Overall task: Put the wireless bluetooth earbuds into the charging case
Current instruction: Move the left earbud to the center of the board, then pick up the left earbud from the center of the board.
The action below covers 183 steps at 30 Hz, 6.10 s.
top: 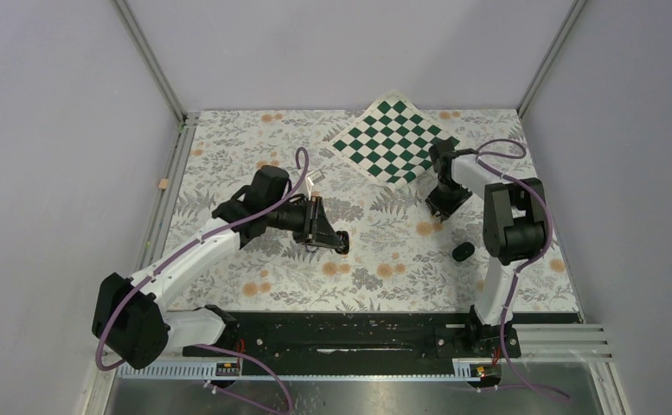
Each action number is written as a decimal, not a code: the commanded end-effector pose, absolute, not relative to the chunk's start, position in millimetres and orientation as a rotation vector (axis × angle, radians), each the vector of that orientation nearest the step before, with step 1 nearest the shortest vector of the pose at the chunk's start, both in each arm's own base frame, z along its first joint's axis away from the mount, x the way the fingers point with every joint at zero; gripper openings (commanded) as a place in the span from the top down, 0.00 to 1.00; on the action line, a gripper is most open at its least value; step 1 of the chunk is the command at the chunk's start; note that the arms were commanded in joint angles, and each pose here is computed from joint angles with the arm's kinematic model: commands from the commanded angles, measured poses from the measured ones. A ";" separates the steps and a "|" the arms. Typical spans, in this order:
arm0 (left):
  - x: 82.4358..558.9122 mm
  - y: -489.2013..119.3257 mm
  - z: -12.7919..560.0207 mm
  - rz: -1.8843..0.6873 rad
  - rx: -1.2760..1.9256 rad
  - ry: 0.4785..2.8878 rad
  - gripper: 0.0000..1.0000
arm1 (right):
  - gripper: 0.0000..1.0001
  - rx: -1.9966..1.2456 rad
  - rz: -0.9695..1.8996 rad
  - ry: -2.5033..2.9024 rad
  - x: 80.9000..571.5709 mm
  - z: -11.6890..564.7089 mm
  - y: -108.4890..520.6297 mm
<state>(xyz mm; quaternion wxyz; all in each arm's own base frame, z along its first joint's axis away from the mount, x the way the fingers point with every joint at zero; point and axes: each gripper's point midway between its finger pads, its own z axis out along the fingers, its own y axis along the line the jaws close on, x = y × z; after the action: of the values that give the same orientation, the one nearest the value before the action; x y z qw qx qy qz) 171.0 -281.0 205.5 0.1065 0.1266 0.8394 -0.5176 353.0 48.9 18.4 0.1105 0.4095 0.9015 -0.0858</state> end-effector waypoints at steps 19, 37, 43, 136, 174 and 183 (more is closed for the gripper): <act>174.8 -276.0 227.3 -1.541 0.434 2.343 1.00 | 0.42 1.179 0.051 2.575 357.0 47.0 48.3; 180.7 -277.7 222.2 -1.535 0.410 2.362 1.00 | 0.51 1.222 -0.075 2.623 349.2 22.8 29.1; 176.7 -277.5 225.7 -1.561 0.419 2.330 1.00 | 0.54 1.232 -0.104 2.644 354.7 24.7 28.7; 182.0 -274.4 222.5 -1.555 0.427 2.355 1.00 | 0.55 1.617 0.398 2.046 358.7 18.4 44.5; 202.0 -255.2 214.9 -1.582 0.389 2.339 1.00 | 0.64 1.567 -0.070 2.322 371.0 26.7 42.6; 204.5 -252.9 216.0 -1.587 0.388 2.322 1.00 | 0.64 1.574 -0.102 2.342 373.1 28.5 43.0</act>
<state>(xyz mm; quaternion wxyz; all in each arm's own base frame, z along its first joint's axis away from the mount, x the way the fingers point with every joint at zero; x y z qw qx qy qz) 200.2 -250.8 199.3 0.1253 0.1060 0.8290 -0.5346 373.3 47.8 23.6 0.1591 0.5588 0.8139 -0.0064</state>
